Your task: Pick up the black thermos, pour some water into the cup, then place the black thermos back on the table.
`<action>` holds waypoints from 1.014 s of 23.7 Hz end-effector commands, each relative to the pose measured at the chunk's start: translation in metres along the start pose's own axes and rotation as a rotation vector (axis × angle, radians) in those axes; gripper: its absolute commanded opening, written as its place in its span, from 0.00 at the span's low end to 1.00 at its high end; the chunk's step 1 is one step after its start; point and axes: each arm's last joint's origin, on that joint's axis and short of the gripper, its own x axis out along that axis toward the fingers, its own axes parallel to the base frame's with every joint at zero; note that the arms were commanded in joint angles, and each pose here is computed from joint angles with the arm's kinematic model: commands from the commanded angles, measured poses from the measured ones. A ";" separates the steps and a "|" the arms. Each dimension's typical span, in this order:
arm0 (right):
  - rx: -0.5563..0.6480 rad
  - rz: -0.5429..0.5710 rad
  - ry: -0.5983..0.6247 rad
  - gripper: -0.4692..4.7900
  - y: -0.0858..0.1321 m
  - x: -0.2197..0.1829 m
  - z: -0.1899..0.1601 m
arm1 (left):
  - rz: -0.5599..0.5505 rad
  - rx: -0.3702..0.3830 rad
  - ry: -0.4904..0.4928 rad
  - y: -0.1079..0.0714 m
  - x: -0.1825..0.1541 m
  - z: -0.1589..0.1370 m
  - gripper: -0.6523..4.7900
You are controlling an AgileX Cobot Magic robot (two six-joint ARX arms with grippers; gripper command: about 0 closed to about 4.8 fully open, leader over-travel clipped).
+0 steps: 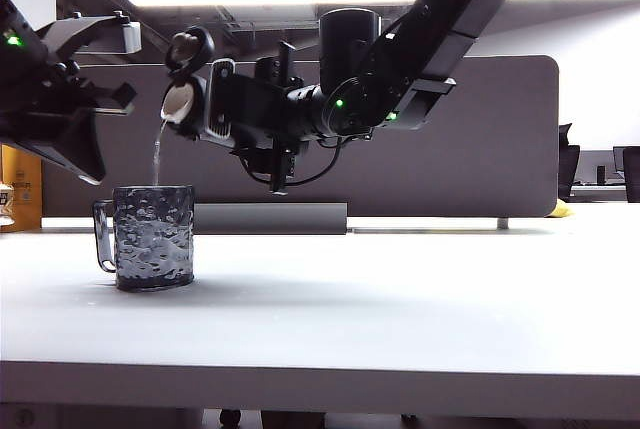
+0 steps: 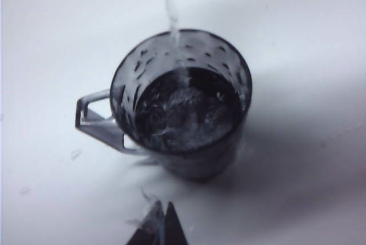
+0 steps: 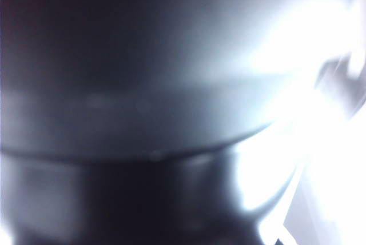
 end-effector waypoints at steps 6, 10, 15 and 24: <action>0.818 -0.273 0.099 0.36 -0.072 -0.029 0.014 | -0.066 -0.031 -0.294 0.006 -0.068 0.039 0.11; 1.006 -0.365 0.175 0.36 -0.102 -0.101 0.036 | -0.396 0.046 -0.472 -0.004 -0.091 0.049 0.11; 1.135 -0.517 0.323 0.36 -0.103 -0.242 0.064 | -0.467 0.111 -0.554 -0.052 -0.077 0.066 0.11; 1.257 -0.563 0.404 0.36 -0.031 -0.289 0.011 | -0.573 0.173 -0.459 -0.130 -0.007 0.101 0.11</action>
